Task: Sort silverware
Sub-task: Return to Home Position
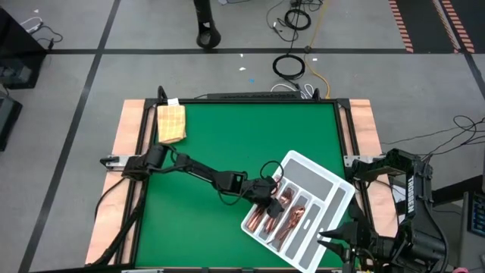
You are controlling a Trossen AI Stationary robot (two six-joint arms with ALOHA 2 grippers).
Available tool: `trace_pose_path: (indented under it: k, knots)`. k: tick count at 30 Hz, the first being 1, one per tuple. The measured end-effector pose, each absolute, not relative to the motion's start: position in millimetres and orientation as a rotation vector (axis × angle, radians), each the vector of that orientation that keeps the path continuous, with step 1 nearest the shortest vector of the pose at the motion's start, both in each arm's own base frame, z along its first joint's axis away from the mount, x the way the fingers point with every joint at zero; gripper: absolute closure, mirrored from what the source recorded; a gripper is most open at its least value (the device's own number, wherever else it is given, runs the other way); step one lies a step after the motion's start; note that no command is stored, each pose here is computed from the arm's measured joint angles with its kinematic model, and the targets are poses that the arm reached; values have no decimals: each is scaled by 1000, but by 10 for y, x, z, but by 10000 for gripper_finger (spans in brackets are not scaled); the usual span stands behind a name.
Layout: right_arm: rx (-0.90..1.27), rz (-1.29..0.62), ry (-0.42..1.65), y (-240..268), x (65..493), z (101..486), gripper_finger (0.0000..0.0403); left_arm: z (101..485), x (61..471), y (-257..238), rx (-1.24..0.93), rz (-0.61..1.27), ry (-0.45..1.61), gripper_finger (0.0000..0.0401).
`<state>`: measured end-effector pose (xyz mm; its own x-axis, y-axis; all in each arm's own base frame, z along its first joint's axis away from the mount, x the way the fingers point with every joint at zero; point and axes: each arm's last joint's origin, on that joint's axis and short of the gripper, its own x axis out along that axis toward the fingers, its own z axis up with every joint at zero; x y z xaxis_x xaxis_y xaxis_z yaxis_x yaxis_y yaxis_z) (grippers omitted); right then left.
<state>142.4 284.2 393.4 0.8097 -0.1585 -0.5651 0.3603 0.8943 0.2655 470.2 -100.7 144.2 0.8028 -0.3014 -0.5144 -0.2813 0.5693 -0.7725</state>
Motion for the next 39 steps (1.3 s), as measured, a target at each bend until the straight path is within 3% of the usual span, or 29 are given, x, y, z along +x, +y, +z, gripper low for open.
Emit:
trace_pose_path:
  k: [4, 8, 12, 19, 24, 30, 35, 39]
  knots:
    - [356, -275, 513, 2857, 1439, 3952, 319, 1812, 4652, -983, -996, -72, 608, 196]
    - [268, -259, 354, 2827, 1470, 4092, 319, 2524, 4490, -874, -1022, -188, 482, 194]
    - [186, -284, 177, 2658, 1490, 4511, 319, 3304, 4149, -653, -1033, -412, 401, 194]
    - [-98, -218, 110, 2106, 1427, 5465, 319, 4652, 2991, -251, -793, -675, 48, 194]
    - [-196, -191, 7, 1316, 1017, 5928, 319, 5275, 1913, -3, -563, -669, -267, 194]
    - [-42, 66, 97, 510, 565, 5754, 319, 5300, 1074, -4, -369, -553, -280, 194]
    - [-57, -189, 180, 642, 687, 5155, 319, 4914, 956, -106, -187, -670, -302, 194]
    - [-12, -403, 122, 725, 754, 4383, 319, 4380, 1085, -111, -236, -698, -288, 194]
